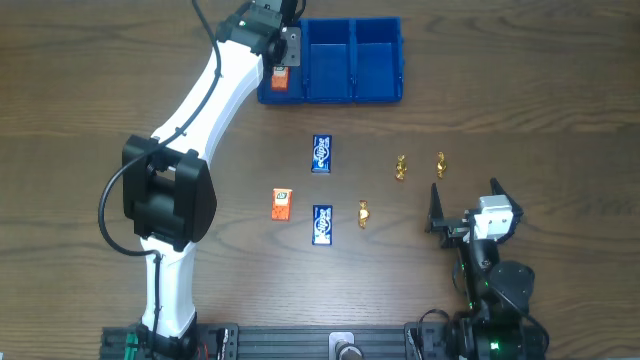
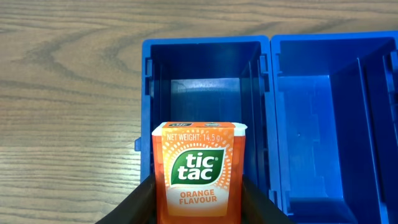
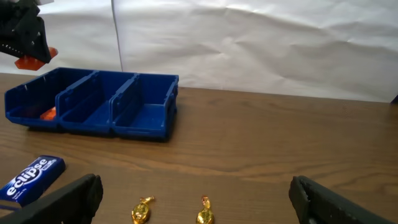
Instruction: Sort Candies Into Trays
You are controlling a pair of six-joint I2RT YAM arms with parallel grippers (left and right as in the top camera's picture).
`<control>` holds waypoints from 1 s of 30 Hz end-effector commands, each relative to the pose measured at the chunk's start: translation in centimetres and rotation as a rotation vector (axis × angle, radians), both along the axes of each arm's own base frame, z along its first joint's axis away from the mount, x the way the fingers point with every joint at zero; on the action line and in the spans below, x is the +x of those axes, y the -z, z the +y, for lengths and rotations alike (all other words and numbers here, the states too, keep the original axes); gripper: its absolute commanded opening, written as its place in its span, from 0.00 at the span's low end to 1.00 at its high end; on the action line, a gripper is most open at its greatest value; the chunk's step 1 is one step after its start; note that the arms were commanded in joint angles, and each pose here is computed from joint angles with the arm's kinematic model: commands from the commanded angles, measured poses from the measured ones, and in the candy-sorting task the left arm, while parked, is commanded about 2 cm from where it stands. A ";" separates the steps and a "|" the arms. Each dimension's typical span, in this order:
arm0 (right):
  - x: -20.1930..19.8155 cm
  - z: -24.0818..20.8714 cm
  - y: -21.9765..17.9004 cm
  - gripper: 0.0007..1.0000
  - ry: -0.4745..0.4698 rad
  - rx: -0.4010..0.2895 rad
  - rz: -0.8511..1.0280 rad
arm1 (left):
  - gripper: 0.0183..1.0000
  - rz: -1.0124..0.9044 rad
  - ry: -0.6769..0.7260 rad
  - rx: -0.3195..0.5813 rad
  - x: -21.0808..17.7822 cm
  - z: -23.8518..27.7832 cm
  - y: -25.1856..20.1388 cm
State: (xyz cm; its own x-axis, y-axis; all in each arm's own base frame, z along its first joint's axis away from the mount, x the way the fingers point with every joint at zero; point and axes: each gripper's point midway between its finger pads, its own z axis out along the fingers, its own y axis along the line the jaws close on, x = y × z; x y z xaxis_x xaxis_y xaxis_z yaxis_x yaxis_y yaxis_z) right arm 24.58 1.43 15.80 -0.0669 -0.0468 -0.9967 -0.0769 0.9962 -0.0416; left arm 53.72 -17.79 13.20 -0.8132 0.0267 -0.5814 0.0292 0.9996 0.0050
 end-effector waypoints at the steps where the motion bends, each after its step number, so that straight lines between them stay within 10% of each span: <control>1: 0.0 -0.1 0.2 1.00 0.004 -0.013 0.006 | 0.36 -0.034 -0.004 -0.033 0.2 -0.2 -2.1; 5: 0.0 -0.1 0.2 1.00 0.004 -0.013 0.007 | 0.90 -0.034 -0.005 -0.033 0.2 -0.2 -2.1; 7: 0.0 -0.1 0.2 1.00 0.004 -0.013 0.007 | 1.00 -0.035 -0.006 -0.035 0.2 -0.2 -2.2; 20: 0.0 -0.1 0.2 1.00 0.004 -0.013 0.007 | 1.00 -0.224 -0.013 -0.057 -11.1 0.1 -15.2; 30: 0.0 -0.1 0.2 1.00 0.004 -0.013 0.006 | 1.00 0.126 0.058 -0.155 -26.1 1.9 0.8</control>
